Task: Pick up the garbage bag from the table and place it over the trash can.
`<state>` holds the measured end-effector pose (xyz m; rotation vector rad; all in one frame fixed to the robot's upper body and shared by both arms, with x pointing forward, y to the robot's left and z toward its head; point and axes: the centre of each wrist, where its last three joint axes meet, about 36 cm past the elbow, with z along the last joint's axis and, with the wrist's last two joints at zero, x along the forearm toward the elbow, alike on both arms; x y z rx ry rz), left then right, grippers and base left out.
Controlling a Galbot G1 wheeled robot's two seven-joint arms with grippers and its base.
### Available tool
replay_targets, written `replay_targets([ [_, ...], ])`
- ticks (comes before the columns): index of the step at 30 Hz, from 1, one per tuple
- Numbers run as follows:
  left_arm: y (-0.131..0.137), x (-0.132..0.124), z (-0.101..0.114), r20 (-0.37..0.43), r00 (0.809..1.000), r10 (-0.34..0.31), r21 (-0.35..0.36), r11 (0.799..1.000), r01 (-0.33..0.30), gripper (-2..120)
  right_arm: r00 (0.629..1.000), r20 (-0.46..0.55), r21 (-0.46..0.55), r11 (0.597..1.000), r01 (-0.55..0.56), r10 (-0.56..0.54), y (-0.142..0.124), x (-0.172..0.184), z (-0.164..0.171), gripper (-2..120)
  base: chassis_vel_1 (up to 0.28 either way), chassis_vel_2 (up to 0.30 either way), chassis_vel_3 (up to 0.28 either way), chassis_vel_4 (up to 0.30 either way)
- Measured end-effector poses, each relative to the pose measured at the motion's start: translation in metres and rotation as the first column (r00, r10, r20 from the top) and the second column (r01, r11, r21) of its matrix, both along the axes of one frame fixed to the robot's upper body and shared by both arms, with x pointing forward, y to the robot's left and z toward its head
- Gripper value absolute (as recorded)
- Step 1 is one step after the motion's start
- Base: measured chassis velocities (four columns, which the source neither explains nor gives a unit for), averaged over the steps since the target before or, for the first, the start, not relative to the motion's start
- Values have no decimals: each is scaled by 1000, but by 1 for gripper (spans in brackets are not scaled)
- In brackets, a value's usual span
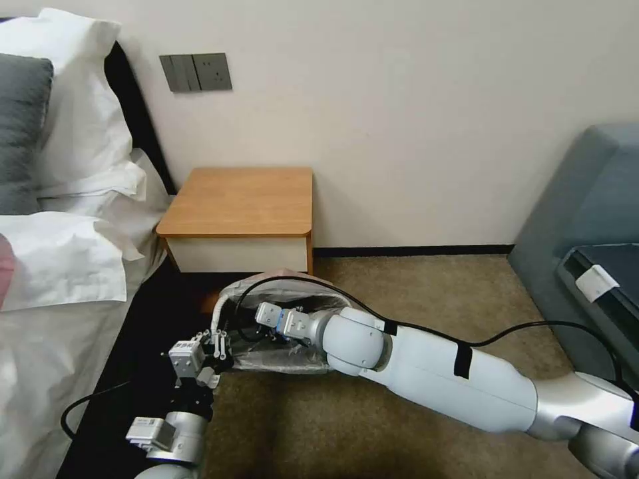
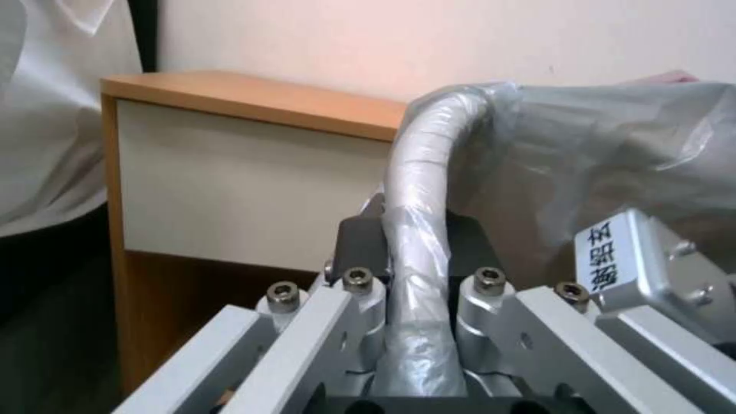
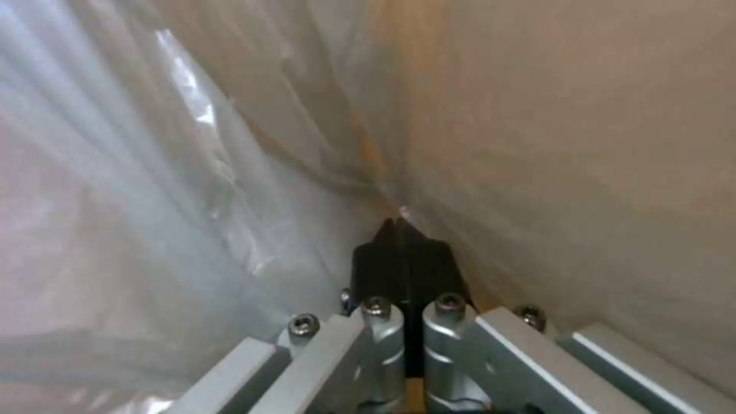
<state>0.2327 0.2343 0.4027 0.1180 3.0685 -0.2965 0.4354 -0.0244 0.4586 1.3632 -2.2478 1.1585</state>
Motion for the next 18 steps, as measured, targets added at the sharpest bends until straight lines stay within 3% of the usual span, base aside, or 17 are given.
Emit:
replay_targets([
  [12,-1,2,4,-11,1000,12,-80,997,-13,7,1000,-20,-33,999,2,-3,0,8,5,0,0,0,0,0],
  [16,1,4,3,-24,999,32,-102,994,-34,7,999,-33,26,1000,-1,2,-5,0,19,0,0,0,0,0],
  [18,6,5,-3,-41,998,55,-110,992,-59,7,999,-34,100,995,7,-3,-11,-12,31,0,0,0,0,0],
])
